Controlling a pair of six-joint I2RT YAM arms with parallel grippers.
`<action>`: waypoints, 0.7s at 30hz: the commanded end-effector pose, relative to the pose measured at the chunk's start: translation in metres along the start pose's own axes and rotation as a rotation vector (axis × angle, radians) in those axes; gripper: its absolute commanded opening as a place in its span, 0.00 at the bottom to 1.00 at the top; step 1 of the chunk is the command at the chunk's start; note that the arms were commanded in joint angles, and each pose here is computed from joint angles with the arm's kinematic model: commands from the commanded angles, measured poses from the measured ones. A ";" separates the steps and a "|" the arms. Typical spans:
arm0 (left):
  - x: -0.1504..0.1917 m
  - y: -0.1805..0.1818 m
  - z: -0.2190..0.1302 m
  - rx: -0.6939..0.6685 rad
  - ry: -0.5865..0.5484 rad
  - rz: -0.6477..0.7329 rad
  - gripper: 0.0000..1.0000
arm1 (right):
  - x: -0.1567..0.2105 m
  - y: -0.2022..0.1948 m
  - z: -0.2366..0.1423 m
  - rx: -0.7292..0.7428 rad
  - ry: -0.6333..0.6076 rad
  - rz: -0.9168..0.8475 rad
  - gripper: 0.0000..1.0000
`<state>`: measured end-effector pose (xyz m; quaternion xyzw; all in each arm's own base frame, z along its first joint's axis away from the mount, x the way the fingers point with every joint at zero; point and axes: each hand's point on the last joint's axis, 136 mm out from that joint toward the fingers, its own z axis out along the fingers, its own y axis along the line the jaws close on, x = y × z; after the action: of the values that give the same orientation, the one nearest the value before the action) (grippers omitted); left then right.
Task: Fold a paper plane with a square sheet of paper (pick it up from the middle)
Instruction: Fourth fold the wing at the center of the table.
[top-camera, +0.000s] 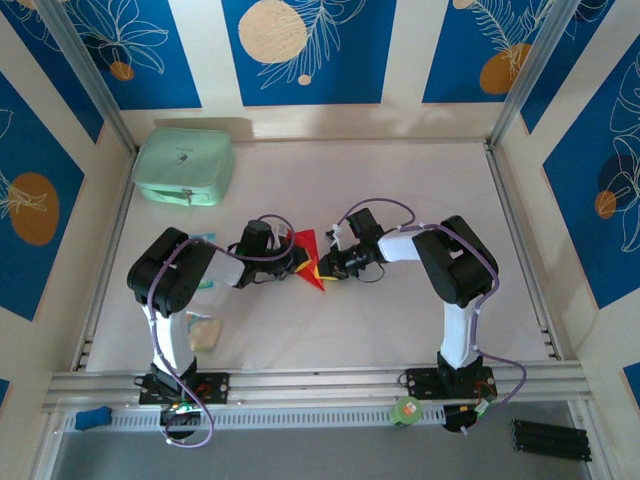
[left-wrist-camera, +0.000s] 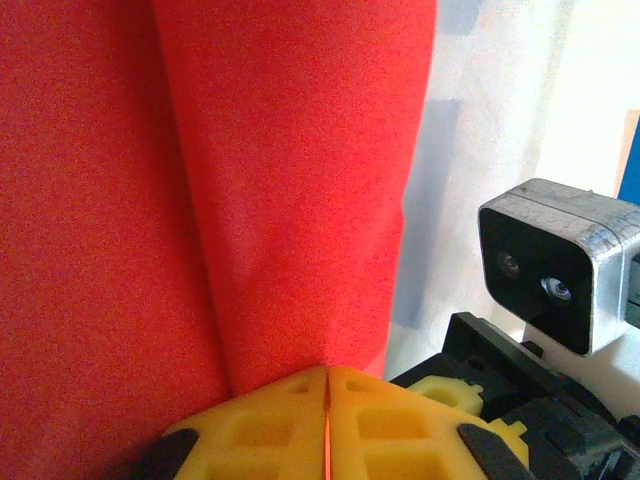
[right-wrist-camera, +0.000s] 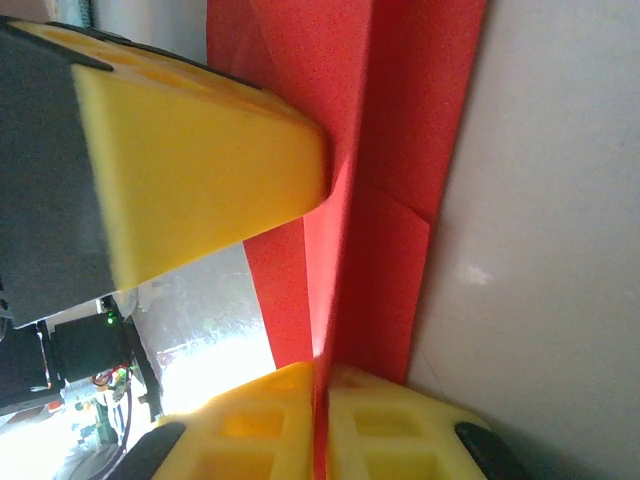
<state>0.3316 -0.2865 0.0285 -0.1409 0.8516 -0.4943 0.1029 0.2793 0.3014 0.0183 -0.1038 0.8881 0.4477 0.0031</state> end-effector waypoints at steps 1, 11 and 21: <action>-0.003 0.005 0.002 -0.015 0.002 -0.008 0.10 | 0.022 -0.049 0.008 0.164 0.048 0.114 0.12; 0.002 0.020 0.000 -0.078 0.003 -0.027 0.09 | 0.014 -0.018 -0.002 0.087 0.041 0.107 0.17; 0.004 0.029 -0.001 -0.114 0.004 -0.041 0.08 | 0.016 0.009 -0.015 0.028 0.054 0.105 0.18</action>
<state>0.3315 -0.2858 0.0259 -0.1425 0.8554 -0.4879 0.0997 0.2720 0.2968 0.0236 -0.0794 0.8960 0.4362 -0.0255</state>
